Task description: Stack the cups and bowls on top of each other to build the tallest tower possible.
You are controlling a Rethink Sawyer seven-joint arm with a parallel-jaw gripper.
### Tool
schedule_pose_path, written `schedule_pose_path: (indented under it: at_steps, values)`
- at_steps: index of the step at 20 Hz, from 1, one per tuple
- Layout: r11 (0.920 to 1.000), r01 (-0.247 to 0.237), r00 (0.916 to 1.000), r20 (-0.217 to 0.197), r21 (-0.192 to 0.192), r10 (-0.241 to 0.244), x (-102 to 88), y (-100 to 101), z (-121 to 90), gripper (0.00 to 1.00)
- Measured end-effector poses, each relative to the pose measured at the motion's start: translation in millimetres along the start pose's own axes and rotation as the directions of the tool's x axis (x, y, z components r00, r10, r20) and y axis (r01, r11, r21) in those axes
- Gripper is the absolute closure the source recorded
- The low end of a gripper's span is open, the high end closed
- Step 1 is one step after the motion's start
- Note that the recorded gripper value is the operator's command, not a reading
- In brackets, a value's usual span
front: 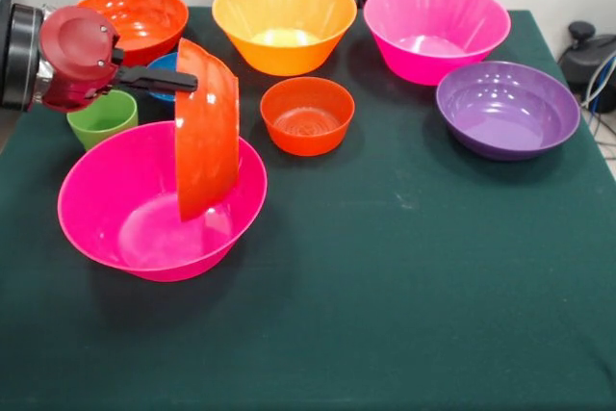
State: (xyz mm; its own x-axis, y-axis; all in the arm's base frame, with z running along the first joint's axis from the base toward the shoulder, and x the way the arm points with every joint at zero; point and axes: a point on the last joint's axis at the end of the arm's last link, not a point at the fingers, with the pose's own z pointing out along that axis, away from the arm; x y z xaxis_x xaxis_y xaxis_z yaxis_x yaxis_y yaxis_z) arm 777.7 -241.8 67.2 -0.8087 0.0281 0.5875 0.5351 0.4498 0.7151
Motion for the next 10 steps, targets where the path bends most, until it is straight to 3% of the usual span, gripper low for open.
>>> schedule_pose_path:
  at_steps: [10]
  values:
    - [1.0, 0.007, 0.9926, -0.121, -0.002, -0.007, 4.0, -2.9, 4.3, 1.0]
